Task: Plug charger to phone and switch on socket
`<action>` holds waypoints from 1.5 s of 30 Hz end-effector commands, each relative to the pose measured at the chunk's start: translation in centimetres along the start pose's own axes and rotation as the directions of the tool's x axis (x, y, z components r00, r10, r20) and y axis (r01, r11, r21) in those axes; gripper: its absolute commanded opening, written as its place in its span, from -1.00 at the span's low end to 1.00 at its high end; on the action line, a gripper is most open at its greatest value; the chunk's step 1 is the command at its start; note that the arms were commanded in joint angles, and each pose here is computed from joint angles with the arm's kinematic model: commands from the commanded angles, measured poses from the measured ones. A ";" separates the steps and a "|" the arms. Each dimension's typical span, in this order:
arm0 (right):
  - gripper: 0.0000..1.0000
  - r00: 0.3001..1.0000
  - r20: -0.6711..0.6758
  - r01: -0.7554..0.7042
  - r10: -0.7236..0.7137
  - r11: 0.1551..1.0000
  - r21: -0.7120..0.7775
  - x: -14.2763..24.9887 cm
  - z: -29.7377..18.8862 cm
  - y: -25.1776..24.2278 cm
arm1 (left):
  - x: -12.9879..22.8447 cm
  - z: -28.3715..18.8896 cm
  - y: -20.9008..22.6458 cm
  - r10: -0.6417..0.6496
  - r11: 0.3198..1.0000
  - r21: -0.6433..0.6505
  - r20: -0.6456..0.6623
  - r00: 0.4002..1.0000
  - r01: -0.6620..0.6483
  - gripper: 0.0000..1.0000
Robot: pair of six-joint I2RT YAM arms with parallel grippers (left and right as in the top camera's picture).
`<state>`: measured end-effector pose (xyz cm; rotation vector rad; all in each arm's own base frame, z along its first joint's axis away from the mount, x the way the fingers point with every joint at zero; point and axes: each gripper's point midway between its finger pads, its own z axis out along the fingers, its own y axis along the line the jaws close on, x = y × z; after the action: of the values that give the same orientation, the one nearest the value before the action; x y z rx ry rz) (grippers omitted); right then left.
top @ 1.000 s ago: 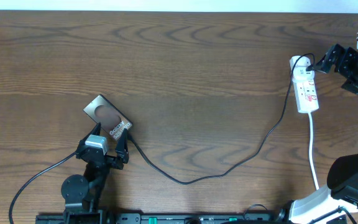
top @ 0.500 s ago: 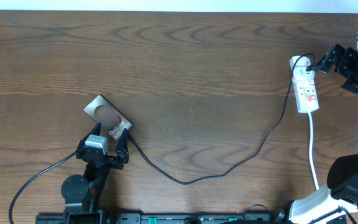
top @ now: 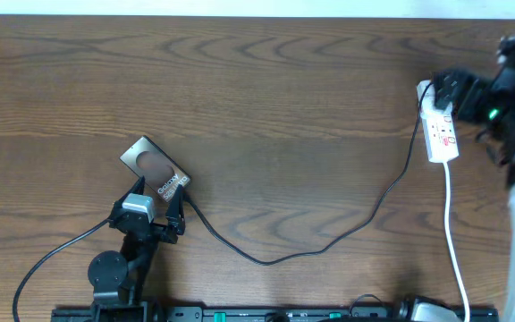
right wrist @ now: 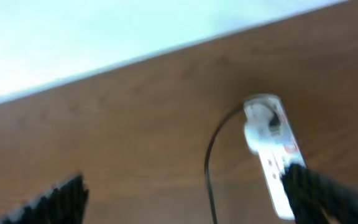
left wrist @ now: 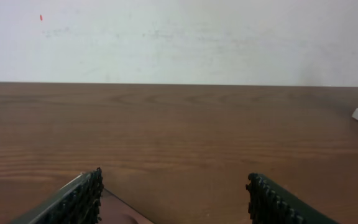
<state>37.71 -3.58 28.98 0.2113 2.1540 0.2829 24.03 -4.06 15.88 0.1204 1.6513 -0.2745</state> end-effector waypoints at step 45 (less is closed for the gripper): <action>0.98 0.864 0.443 0.271 -0.238 0.963 -0.012 20.0 -2.2 0.6 | 1.5 0.0 -0.1 0.005 1.000 0.009 -0.047 0.999 -0.004 0.46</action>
<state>24.88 1.89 13.67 -0.0428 1.7371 0.1626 24.02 -4.05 15.94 0.1203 1.6498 -0.2740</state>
